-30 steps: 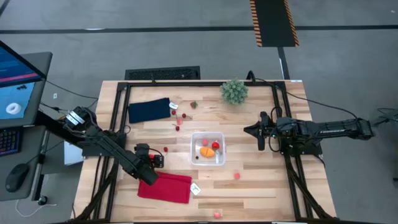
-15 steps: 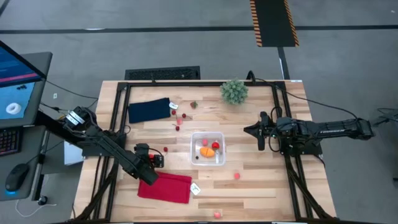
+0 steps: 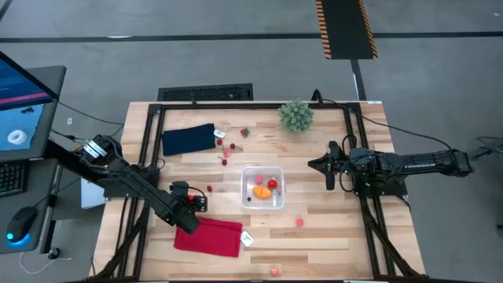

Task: Pick and placing Produce into tupperware
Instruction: Put the red apple into the transparent bin

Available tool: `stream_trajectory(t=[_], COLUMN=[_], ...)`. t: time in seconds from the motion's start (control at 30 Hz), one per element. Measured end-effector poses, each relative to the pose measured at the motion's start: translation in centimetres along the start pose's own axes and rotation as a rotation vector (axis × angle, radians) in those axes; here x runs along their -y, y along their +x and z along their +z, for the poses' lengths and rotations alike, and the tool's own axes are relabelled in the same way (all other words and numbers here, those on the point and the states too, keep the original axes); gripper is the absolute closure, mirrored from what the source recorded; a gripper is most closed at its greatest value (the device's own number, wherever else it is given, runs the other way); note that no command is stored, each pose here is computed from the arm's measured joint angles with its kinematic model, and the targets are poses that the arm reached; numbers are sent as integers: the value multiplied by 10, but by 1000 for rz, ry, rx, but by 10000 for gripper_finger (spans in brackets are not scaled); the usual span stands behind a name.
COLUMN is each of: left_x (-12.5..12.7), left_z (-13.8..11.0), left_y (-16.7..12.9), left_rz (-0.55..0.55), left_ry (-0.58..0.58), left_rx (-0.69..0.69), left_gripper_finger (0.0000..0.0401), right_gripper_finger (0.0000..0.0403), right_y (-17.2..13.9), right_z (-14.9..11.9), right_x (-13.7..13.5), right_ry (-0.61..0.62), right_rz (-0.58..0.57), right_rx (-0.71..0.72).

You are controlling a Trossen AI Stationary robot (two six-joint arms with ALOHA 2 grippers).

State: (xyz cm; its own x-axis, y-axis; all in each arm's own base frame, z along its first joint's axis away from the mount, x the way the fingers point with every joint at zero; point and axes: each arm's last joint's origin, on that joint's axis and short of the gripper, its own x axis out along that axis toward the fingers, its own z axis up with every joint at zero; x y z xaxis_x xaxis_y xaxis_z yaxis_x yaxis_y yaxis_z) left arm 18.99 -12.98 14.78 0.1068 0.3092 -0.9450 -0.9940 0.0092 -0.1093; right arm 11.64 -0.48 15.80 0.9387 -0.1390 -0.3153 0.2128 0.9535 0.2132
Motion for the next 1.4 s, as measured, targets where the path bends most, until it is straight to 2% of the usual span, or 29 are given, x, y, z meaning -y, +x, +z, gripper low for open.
stream_trajectory(t=[0.1,0.3,0.77,0.87,1.03,1.13,1.3,1.4], left_x=[1,2,5,11,23,32,50,64], left_z=[0,-1,2,2,2,4,12,18], left_y=[-1,-2,-9,-17,-30,-37,-42,-44], left_rz=[-4,-10,-80,-136,-233,-286,-353,-406], left_ry=[7,21,16,13,105,120,110,150], left_rx=[-3,-6,11,33,105,139,146,139], left_gripper_finger=[113,150,142,149,149,141,140,149], right_gripper_finger=[343,343,343,343,343,343,343,343], right_y=[0,0,0,0,0,0,0,0], right_z=[0,0,0,0,0,0,0,0], right_x=[0,0,0,0,0,0,0,0], right_ry=[0,0,0,0,0,0,0,0], right_rz=[0,0,0,0,0,0,0,0], right_rx=[0,0,0,0,0,-1,0,0])
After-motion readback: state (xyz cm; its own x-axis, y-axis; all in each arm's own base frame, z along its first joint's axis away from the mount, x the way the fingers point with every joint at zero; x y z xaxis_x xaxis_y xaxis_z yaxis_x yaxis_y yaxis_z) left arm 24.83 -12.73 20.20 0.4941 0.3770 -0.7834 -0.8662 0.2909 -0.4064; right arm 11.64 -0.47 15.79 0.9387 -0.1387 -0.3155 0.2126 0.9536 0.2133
